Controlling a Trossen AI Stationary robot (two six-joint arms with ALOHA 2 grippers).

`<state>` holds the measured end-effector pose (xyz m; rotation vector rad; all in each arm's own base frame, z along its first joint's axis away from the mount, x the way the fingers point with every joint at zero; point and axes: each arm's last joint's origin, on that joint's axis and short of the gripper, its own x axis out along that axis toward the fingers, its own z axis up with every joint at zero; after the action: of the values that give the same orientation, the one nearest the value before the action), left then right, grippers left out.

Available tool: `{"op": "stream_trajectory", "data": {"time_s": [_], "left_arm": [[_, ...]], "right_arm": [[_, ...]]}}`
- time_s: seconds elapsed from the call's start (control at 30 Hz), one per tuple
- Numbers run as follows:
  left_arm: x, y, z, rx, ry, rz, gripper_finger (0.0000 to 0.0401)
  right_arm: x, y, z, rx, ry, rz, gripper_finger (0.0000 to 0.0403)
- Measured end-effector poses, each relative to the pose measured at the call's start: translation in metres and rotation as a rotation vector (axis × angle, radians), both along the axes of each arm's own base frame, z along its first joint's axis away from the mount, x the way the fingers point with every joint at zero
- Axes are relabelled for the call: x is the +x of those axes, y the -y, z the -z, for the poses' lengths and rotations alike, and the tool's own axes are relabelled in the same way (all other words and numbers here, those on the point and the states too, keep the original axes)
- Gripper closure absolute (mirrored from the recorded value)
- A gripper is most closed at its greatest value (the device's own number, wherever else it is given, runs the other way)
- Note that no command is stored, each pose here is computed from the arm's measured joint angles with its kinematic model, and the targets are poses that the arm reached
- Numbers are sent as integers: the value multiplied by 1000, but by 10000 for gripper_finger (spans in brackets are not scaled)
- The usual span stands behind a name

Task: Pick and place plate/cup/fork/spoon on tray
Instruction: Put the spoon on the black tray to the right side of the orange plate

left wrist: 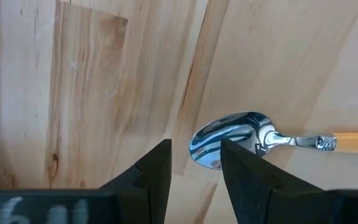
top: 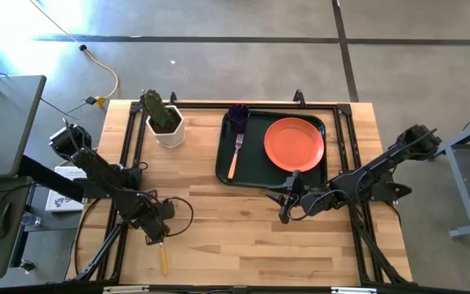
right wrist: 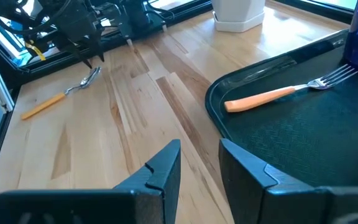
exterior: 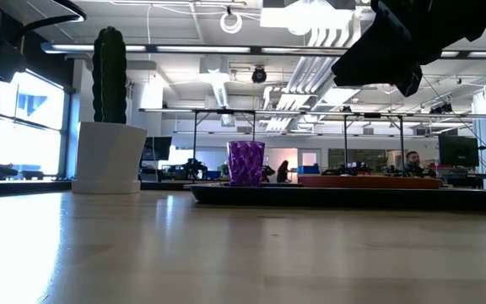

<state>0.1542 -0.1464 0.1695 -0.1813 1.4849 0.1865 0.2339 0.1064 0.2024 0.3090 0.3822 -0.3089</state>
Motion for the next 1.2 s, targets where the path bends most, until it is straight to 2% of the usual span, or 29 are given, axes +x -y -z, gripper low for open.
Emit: {"op": "stream_trajectory", "data": {"time_s": [0.23,0.37,0.43,0.57,0.8,0.97,1.07,1.2], "left_arm": [[-12,-10,21,7,-73,-39,272],[-9,-7,24,-35,-27,3,273],[-5,-2,24,-91,10,43,278],[1,4,23,-160,68,83,297],[3,4,23,-188,61,97,340],[8,5,25,-328,49,104,388],[11,3,29,-384,64,112,393],[15,-1,30,-385,88,130,395]], "right_arm": [[0,0,0,-6,-4,-5,301],[0,0,0,-6,-4,-6,301],[0,0,0,-7,-4,-4,301],[0,0,0,-5,-3,-2,301],[0,0,0,2,3,-1,301],[0,0,0,0,2,-2,301],[0,0,0,-2,2,-3,301],[0,0,0,-4,1,-4,301]]}}
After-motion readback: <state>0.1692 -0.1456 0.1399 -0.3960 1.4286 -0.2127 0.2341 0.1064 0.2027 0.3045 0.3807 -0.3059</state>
